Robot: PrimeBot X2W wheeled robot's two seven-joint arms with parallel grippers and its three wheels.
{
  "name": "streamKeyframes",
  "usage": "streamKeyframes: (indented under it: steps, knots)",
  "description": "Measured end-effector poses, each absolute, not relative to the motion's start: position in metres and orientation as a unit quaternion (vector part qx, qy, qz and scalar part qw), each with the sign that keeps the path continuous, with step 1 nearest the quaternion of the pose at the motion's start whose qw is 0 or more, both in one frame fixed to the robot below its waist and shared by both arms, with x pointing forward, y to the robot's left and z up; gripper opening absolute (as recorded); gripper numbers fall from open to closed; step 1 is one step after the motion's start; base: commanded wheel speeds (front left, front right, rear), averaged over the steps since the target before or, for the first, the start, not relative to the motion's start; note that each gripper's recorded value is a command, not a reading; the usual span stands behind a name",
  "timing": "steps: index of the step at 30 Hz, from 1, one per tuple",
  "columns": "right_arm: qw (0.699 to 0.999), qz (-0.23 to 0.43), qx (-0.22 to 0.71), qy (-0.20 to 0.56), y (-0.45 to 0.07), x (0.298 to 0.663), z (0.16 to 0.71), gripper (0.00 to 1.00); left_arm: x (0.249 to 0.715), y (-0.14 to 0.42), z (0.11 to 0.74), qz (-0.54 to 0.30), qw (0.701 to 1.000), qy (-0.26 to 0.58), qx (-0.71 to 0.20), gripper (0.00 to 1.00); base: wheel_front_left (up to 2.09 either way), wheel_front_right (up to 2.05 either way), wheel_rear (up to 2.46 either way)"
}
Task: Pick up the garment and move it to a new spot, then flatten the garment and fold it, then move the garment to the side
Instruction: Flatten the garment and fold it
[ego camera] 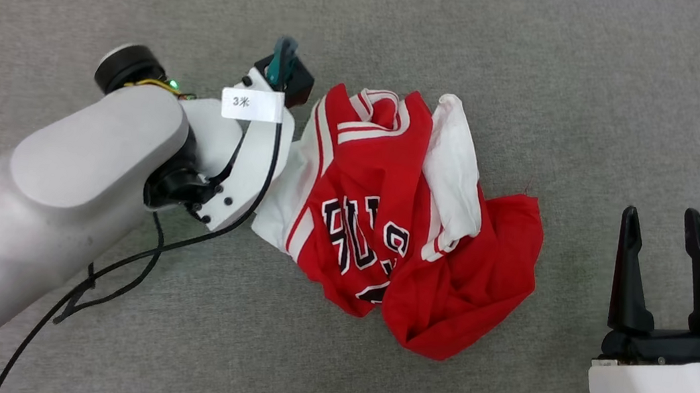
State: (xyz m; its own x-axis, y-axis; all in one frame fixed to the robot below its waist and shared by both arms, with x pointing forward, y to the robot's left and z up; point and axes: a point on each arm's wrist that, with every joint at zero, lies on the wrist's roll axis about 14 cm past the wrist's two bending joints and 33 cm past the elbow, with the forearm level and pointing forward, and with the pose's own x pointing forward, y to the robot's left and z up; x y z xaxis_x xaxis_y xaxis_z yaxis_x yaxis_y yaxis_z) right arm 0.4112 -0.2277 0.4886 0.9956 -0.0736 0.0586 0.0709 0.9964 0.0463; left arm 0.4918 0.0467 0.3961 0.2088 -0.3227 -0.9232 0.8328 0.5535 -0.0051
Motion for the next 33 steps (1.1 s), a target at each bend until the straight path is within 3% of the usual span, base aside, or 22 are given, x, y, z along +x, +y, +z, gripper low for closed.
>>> streamKeyframes:
  steps: [5,6,7,8,16,19,23,28,33]
  knots:
    - [0.999,-0.048,0.018,-0.018,-0.236,0.411,0.481,1.0,0.486,0.045,0.373,-0.407,0.706,0.517,0.262,1.0,0.0,0.0,0.0]
    - [0.998,-0.049,0.017,-0.017,-0.237,0.411,0.48,1.0,0.486,0.045,0.371,-0.409,0.703,0.518,0.264,0.49,0.0,0.0,0.0]
    - [0.998,-0.05,0.017,-0.017,-0.237,0.411,0.479,1.0,0.486,0.045,0.371,-0.41,0.702,0.518,0.267,0.49,0.0,0.0,0.0]
    - [0.998,-0.051,0.016,-0.017,-0.238,0.412,0.48,1.0,0.486,0.044,0.371,-0.411,0.702,0.517,0.267,0.0,0.0,0.0,0.0]
    - [0.998,-0.045,0.014,-0.032,-0.235,0.41,0.491,1.0,0.489,0.042,0.393,-0.41,0.738,0.477,0.243,0.0,0.0,0.0,0.0]
    - [0.999,-0.031,0.016,-0.041,-0.225,0.41,0.497,1.0,0.505,0.064,0.422,-0.379,0.777,0.45,0.222,0.0,0.0,0.0,0.0]
    - [0.998,-0.018,0.018,-0.05,-0.216,0.411,0.503,1.0,0.512,0.12,0.432,-0.313,0.802,0.46,0.216,0.0,0.0,0.0,0.0]
    - [0.998,-0.01,0.021,-0.055,-0.21,0.41,0.506,1.0,0.496,0.189,0.418,-0.229,0.81,0.505,0.19,0.0,0.0,0.0,0.0]
    - [0.998,-0.012,0.016,-0.053,-0.212,0.407,0.506,1.0,0.474,0.208,0.39,-0.2,0.805,0.537,0.156,0.0,0.0,0.0,0.0]
